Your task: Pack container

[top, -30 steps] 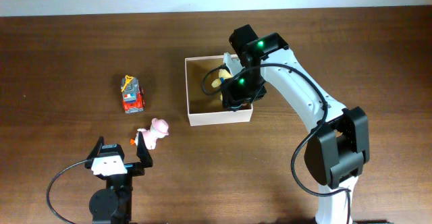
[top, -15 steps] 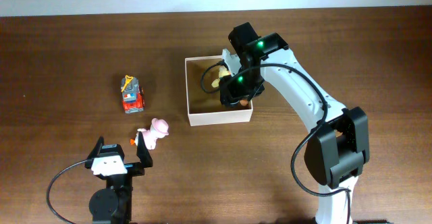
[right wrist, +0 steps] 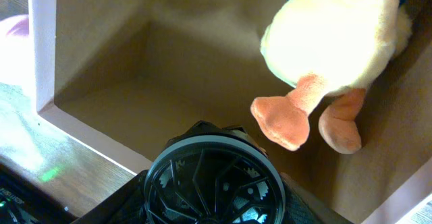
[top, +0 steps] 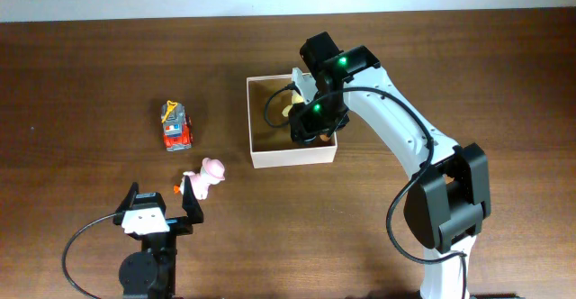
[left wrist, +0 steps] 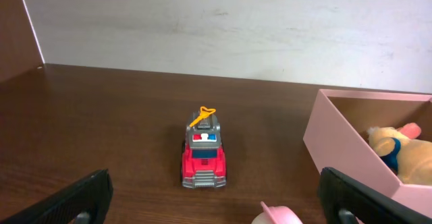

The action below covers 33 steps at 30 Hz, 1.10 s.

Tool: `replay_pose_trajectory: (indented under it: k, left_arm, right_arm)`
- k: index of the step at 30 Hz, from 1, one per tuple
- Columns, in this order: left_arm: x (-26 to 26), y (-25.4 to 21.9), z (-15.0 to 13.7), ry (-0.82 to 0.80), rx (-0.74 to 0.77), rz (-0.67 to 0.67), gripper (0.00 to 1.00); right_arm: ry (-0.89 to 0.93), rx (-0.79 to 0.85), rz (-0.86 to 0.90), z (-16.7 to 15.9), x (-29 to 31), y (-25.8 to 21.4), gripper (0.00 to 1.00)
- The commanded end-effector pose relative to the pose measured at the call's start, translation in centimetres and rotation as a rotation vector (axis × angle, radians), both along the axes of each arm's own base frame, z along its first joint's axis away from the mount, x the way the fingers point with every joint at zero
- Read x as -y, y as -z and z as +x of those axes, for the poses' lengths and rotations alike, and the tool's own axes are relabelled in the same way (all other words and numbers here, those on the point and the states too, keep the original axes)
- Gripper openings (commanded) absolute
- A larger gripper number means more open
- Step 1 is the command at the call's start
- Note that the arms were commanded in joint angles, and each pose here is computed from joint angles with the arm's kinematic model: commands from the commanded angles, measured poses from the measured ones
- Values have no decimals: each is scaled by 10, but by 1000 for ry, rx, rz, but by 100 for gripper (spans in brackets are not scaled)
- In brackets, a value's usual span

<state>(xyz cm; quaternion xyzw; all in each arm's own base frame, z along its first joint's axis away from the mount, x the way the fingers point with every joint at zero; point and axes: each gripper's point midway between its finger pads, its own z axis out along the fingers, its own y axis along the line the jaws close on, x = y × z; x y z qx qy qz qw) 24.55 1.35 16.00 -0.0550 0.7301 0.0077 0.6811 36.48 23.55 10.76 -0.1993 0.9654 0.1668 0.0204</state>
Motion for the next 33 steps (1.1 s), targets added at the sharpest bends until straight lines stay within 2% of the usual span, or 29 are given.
replay_pose_trajectory:
  k: [1, 33]
  left_arm:
    - [0, 2, 0, 5, 0, 12, 99]
    - [0, 2, 0, 5, 0, 12, 99]
  right_arm:
    - [-9, -22, -24, -6, 1, 7, 57]
    - [0, -30, -99, -9, 15, 18, 57]
